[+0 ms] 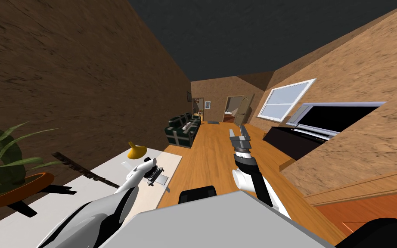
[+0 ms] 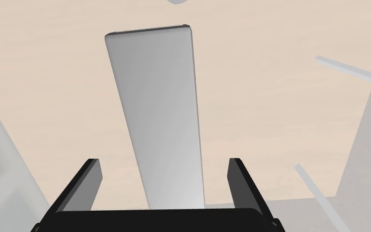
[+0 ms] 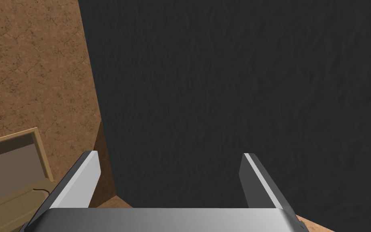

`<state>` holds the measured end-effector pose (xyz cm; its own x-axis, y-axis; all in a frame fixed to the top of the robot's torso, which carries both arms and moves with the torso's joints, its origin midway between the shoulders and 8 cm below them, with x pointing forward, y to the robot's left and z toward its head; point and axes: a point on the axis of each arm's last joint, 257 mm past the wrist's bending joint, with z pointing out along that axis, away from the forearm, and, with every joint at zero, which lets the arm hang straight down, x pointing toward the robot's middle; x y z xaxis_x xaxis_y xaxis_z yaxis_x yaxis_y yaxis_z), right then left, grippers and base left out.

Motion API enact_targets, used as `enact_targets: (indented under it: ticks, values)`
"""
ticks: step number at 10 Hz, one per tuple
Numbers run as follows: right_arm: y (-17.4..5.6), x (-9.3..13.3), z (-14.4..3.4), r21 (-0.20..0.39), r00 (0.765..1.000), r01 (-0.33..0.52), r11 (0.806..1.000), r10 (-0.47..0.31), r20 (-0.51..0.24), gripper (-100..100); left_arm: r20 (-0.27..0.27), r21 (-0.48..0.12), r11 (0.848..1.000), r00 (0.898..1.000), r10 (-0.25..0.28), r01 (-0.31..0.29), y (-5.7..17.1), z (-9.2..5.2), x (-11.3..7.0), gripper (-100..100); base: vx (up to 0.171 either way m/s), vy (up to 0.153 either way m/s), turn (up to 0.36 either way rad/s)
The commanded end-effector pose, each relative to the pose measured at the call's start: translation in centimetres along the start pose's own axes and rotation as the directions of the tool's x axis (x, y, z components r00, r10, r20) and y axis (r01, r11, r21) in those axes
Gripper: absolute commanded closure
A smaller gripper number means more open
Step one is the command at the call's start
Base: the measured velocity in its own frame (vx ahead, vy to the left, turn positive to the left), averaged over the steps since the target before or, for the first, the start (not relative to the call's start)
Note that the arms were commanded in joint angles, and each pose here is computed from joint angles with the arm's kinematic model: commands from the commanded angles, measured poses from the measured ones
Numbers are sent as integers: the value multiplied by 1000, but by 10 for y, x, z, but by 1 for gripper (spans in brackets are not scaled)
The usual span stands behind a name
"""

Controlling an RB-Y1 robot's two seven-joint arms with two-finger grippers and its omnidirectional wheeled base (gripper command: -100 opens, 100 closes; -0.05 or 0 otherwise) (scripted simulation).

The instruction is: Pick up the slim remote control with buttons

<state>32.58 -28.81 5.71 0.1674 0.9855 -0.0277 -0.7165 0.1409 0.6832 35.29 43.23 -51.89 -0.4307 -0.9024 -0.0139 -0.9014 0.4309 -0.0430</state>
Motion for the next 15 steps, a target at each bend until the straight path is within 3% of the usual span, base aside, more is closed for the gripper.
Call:
enact_targets:
  ticks: [1, 2, 3, 5, 7, 8, 12, 13, 14, 15]
  values:
    - [0, 0, 0, 0, 1000, 0, 1000, 0, 0, 0, 0, 0, 1000, 1000, 0, 0, 0, 0, 0, -100, 10, 8, -8]
    - [0, 0, 0, 0, 1000, 0, 1000, 0, 0, 0, -3, -3, 1000, 1000, 2, -2, 1, 0, 1, 0, 0, 0, 0]
    - [0, 0, 0, 0, 1000, 0, 1000, 0, 0, 0, -2, -3, 1000, 1000, -3, 3, 2, 10, 10, -100, 21, 31, -37]
    - [0, 0, 0, 0, 1000, 0, 1000, 0, 0, 0, -2, -2, 1000, 1000, -9, 9, 4, 22, 22, -100, 26, 73, -41]
    - [0, 0, 0, 0, 1000, 0, 1000, 0, 0, 0, -1, -2, 1000, 1000, -8, 8, 2, 21, 20, -100, 5, 32, -6]
    - [0, 0, 0, 0, 1000, 0, 1000, 0, 0, 0, -1, -2, 1000, 1000, -8, 8, 2, 21, 20, 100, 0, 0, 0]
    - [0, 0, 0, 0, 1000, 0, 1000, 0, 0, 0, -2, -4, 1000, 1000, -10, 10, 3, 21, 20, 100, 0, 0, 0]
    - [0, 0, 0, 0, 1000, 0, 1000, 0, 0, 0, -2, -3, 1000, 1000, -10, 10, 3, 21, 20, 0, 0, 0, 0]
    - [0, 0, 0, 0, 1000, 0, 1000, 0, 0, 0, -2, -3, 1000, 1000, -4, 4, 2, 13, 12, 100, -18, -48, 33]
    - [0, 0, 0, 0, 1000, 0, 1000, 0, 0, 0, -2, -3, 1000, 1000, -2, 2, 2, 8, 8, 100, -24, -81, 46]
